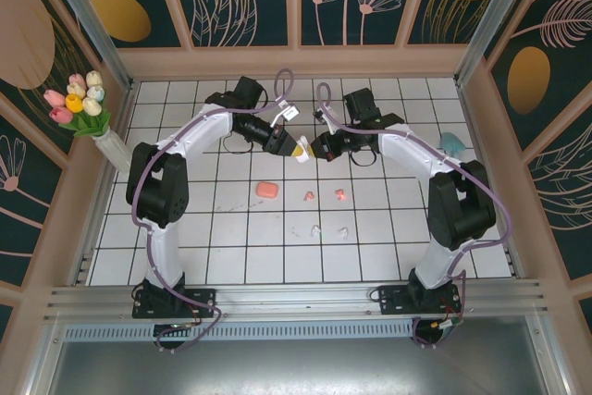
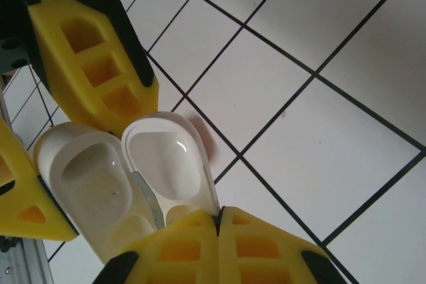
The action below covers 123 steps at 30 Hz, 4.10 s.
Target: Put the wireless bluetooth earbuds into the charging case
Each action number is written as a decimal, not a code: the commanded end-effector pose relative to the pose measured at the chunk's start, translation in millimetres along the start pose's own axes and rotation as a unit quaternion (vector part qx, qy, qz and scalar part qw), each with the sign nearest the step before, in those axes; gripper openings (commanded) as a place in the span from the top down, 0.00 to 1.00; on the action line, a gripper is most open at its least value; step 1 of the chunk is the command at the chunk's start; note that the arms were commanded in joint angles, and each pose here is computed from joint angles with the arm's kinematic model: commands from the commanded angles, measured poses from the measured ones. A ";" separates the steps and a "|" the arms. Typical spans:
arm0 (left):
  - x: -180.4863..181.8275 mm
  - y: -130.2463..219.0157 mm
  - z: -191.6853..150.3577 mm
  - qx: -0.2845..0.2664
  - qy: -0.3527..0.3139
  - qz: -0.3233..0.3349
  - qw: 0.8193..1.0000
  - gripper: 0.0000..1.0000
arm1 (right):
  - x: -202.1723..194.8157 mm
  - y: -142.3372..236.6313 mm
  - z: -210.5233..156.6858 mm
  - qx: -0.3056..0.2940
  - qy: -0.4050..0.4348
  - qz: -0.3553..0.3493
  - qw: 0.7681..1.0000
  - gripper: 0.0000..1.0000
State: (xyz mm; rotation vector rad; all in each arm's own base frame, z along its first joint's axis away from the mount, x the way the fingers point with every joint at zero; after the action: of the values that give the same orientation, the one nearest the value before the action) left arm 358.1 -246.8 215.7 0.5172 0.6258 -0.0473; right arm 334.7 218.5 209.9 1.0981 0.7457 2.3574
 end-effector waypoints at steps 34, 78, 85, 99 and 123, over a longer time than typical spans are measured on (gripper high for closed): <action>-68.7 61.3 -25.0 -0.363 -0.259 0.289 0.847 1.00 | 19.4 70.6 -100.5 -0.202 -0.337 -0.222 0.892 0.39; -95.7 86.3 -71.1 -0.530 -0.286 0.345 0.719 1.00 | 66.9 -61.8 -191.5 -0.076 -0.478 -0.378 0.789 0.41; -98.2 86.8 -72.7 -0.534 -0.287 0.341 0.719 1.00 | 65.3 -67.6 -194.2 -0.075 -0.484 -0.375 0.787 0.44; -101.8 87.6 -73.0 -0.535 -0.292 0.336 0.718 1.00 | 62.1 -77.8 -194.8 -0.066 -0.479 -0.379 0.789 0.51; -101.0 86.3 -72.9 -0.534 -0.288 0.329 0.723 1.00 | 64.5 -87.4 -186.1 -0.056 -0.430 -0.386 0.814 0.71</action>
State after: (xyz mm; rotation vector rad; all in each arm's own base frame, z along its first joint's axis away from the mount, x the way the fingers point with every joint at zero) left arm 264.5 -151.2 240.9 -0.3320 -0.1603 0.8096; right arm 161.9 265.7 92.7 1.3455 0.4954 1.0066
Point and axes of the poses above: each hand's point on the last joint's axis, 136 mm out from that joint toward the fingers, its own y axis back along the fingers, its own x axis along the line the jaws close on, z = x × y, the point moved 8 cm from there along y, back along the fingers, and after that the axes turned 9 degrees about -y, right-handed, at the moved point
